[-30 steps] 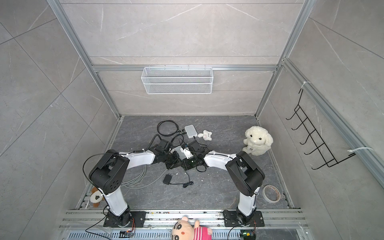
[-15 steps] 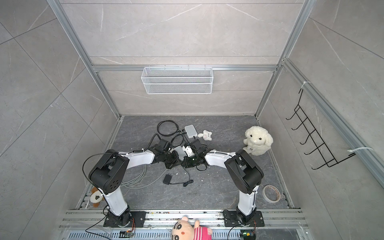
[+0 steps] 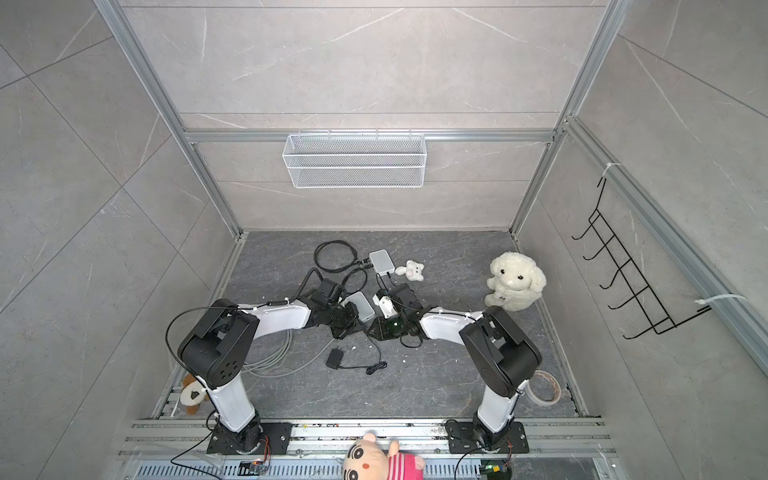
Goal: Insert the plug into the switch port
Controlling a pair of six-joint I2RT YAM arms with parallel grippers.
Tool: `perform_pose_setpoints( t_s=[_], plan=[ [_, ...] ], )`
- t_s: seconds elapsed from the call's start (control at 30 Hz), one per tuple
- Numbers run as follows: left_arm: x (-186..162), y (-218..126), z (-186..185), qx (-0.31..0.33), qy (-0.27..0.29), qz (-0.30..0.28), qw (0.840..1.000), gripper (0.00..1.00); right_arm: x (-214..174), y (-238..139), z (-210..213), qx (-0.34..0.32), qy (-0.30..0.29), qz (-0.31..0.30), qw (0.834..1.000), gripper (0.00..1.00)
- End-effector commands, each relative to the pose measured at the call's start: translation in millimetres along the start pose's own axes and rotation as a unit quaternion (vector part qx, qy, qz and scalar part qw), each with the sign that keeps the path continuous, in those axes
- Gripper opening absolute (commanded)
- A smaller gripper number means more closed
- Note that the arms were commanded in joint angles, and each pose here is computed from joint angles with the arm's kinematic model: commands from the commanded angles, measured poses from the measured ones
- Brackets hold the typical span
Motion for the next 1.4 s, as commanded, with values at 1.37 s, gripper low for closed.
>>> perform_pose_setpoints(
  t_s=[1.37],
  plan=[
    [8, -17, -28, -0.012, 0.012, -0.005, 1.000, 0.00, -6, 22, 1, -0.014, -0.057, -0.085, 0.995, 0.13]
  ],
)
Point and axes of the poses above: each gripper's point midway between its finger pads, its own y axis out along the fingers, its own z axis along the line the jaws close on, x = y × z, the point moved 10 cm from there along -y, back along the fingers, and after that the axes turned 12 degrees about y, right-handed, at the moved point
